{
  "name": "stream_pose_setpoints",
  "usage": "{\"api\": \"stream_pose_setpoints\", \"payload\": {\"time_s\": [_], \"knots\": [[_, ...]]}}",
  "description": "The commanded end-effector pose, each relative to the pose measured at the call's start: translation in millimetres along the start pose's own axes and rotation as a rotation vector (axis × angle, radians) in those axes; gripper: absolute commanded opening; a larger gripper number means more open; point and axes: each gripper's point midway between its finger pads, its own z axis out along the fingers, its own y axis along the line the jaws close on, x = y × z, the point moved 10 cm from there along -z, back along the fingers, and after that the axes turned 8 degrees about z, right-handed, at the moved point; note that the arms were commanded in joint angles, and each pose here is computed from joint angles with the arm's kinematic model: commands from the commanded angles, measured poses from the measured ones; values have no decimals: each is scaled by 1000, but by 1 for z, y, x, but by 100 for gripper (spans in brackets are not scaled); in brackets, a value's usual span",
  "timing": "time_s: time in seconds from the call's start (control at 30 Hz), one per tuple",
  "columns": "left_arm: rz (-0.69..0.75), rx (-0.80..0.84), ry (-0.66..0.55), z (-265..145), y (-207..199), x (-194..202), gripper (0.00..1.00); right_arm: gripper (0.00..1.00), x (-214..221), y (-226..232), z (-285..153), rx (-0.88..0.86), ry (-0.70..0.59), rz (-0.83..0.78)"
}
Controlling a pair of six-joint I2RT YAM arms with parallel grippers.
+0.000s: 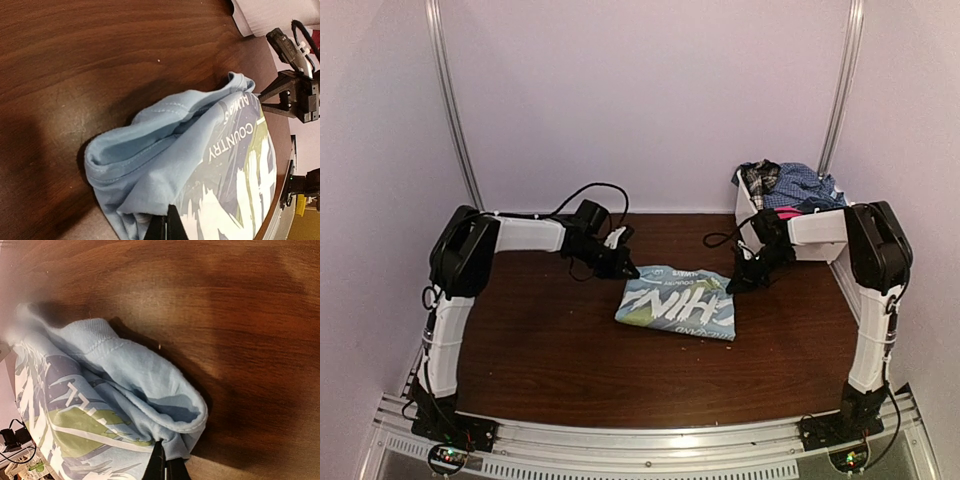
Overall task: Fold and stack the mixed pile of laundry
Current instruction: Fold the 2/3-rectangle-folded T-shirt at the center of the board.
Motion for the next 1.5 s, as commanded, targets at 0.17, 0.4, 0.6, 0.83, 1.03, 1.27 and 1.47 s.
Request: {"api": "stream_pose_setpoints", "payload": {"time_s": [0.17, 0.4, 0.6, 0.83, 1.03, 1.27, 1.47], "knots": [[-30, -11, 41, 20, 11, 11, 0, 0, -5, -9, 19, 59, 10, -14], [-68, -67, 143, -21, 4, 89, 0, 0, 45, 15, 44, 27, 118, -119], [-105, -42, 156, -68, -26, 148, 0, 0, 117, 41, 46, -35, 240, -219], [-101, -93, 121, -101, -47, 157, 0, 0, 147, 63, 13, -81, 245, -269], [-138, -170, 98, -110, -27, 145, 6, 8, 144, 56, 4, -43, 235, -233], [121, -270, -24, -140, -46, 87, 85, 32, 115, 39, -35, -26, 113, -137], [535, -193, -37, -132, -79, 68, 84, 36, 85, 71, -44, -185, 72, -193]]}}
